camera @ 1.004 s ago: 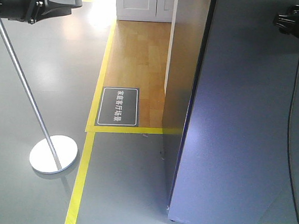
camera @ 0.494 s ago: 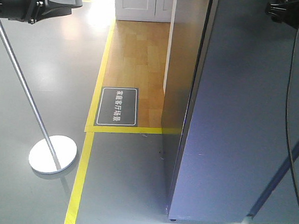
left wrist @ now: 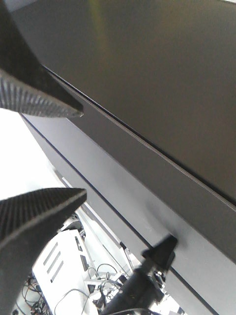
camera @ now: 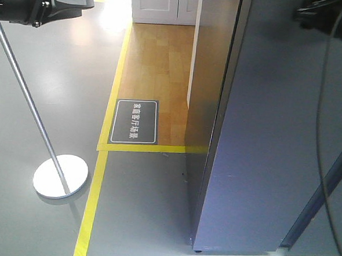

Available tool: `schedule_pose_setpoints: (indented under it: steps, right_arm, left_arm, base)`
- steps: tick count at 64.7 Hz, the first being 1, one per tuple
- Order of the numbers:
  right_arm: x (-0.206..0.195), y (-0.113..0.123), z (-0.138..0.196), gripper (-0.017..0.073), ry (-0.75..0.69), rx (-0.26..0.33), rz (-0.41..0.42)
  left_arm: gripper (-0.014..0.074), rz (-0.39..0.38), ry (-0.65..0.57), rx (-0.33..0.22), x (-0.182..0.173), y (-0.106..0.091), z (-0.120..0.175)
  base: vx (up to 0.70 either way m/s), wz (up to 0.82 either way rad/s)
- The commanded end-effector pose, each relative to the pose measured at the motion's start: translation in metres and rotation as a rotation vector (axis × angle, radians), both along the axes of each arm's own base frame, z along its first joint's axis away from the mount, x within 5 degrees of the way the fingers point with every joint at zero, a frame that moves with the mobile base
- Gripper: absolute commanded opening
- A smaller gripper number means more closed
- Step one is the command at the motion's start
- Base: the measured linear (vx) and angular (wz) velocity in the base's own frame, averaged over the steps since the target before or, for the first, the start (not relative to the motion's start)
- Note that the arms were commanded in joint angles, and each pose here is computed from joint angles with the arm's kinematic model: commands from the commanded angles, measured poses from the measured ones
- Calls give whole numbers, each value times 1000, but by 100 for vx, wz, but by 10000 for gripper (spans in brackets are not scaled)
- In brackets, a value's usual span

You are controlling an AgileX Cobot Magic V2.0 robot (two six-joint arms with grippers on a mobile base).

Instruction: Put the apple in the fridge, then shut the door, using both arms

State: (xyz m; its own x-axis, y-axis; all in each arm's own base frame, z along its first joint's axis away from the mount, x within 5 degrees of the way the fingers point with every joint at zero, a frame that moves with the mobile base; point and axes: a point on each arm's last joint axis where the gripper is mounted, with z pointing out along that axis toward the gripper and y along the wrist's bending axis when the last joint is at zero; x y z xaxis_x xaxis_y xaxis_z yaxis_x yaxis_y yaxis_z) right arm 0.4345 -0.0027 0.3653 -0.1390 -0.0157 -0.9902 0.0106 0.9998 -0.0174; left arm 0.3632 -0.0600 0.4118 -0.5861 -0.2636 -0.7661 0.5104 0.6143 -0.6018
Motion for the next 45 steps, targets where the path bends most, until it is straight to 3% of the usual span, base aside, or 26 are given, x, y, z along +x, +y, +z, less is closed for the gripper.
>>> schedule_pose_setpoints:
  steps: [1, 10, 24, 39, 45]
  right_arm:
    - [-31, 8, 56, 473, -107, -28, 67]
    - [-67, 21, 87, 308, -110, -29, 216]
    - [-128, 43, 121, -17, -67, -74, 481]
    - [-178, 54, 141, -5, -58, -101, 624]
    - [-197, 57, 147, -4, -60, -118, 669]
  left_arm:
    - [333, 14, -91, -55, -14, 0, 31]
    - [296, 3, -87, -56, -15, -1, 31]
    - [164, -50, -69, -57, -19, -4, 30]
    - [-10, -191, -25, -60, -30, -11, 28]
    - [-8, -253, -21, -50, -40, -14, 31]
  base:
    - [0, 0]
    - [0, 0]
    - [0, 0]
    - [0, 0]
    - [0, 0]
